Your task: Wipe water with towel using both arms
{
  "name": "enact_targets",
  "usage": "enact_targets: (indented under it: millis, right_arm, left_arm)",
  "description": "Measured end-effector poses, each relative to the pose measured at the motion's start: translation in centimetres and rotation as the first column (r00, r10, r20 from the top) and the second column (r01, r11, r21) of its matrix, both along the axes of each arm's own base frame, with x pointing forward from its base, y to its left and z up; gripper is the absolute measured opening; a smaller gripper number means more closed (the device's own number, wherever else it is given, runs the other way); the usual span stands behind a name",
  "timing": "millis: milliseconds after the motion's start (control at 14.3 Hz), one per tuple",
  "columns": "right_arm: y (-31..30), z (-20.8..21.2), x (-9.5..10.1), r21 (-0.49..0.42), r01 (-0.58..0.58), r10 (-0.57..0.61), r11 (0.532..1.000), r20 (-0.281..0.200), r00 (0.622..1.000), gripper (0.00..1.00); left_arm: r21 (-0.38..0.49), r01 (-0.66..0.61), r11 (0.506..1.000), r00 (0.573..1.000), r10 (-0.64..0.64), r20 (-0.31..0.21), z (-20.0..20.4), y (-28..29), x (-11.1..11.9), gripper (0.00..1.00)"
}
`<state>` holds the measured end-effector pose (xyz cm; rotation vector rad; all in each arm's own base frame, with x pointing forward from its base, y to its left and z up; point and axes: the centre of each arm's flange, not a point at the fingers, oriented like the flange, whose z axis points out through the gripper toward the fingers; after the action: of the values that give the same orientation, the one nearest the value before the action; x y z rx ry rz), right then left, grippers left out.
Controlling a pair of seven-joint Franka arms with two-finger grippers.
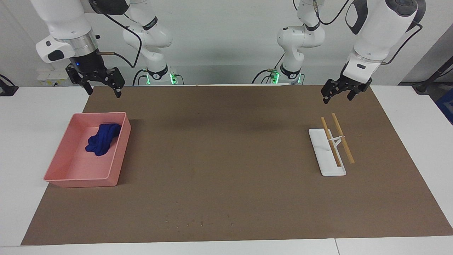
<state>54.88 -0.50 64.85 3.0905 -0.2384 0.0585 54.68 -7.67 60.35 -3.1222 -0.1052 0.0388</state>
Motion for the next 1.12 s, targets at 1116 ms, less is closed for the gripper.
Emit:
enact_targets:
  millis: [1116]
  right_arm:
    - [1.0,-0.9,-0.8,0.018,-0.013,0.015,1.0,-0.083,0.996,1.0]
  left_arm:
    - [0.0,-0.002,1.0,1.0,0.002,0.0,0.0,0.1,0.0,1.0]
